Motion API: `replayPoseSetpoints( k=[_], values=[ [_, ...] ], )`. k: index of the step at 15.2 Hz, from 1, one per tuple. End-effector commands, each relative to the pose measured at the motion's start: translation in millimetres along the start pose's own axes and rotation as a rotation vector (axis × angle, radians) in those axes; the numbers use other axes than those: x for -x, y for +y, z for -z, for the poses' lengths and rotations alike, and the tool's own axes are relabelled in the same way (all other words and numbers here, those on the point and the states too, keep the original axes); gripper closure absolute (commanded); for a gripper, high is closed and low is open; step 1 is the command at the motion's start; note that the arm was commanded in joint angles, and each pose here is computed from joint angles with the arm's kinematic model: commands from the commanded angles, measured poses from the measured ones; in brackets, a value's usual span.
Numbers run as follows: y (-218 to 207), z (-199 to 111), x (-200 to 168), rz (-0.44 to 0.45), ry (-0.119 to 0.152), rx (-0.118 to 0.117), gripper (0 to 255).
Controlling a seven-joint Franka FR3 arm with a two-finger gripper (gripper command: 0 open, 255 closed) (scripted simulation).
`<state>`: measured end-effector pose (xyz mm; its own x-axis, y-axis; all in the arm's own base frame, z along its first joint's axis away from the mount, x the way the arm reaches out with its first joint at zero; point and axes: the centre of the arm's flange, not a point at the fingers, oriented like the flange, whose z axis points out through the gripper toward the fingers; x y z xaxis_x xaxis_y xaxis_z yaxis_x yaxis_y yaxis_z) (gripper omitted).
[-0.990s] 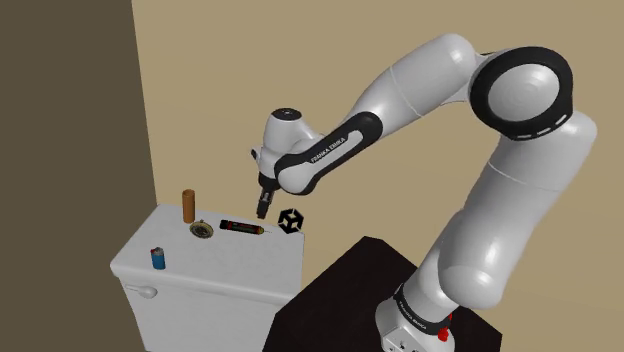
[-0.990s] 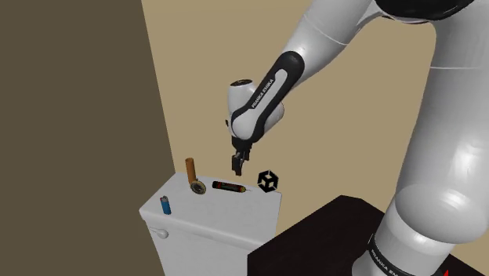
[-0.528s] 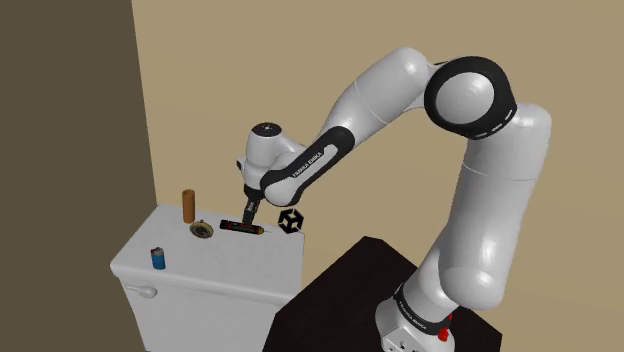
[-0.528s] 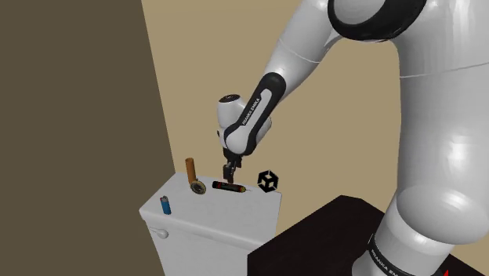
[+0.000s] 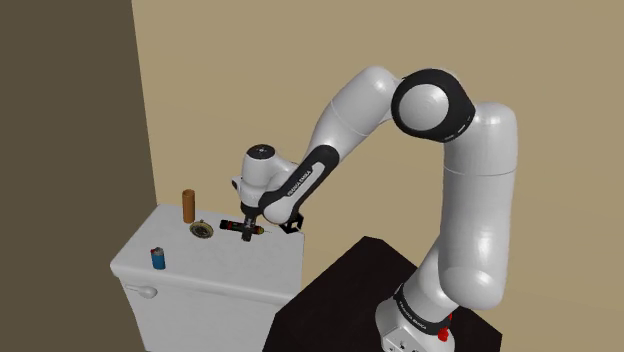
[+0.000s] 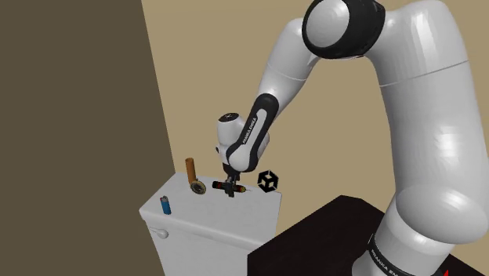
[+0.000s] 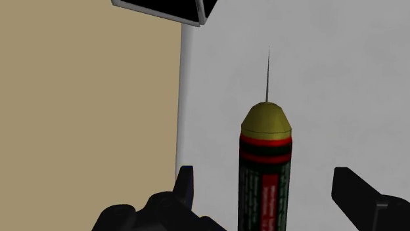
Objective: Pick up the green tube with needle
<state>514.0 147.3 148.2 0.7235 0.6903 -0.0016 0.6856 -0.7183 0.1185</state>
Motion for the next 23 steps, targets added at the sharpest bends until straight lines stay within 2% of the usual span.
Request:
replayPoseSetpoints(
  k=[1,10,23],
  values=[
    [0,-3,0,0.003,0.000,-0.001,255],
    [-1,-3,0,0.003,0.000,-0.001,255],
    [8,65,0,0.003,0.000,-0.001,255]
  ],
)
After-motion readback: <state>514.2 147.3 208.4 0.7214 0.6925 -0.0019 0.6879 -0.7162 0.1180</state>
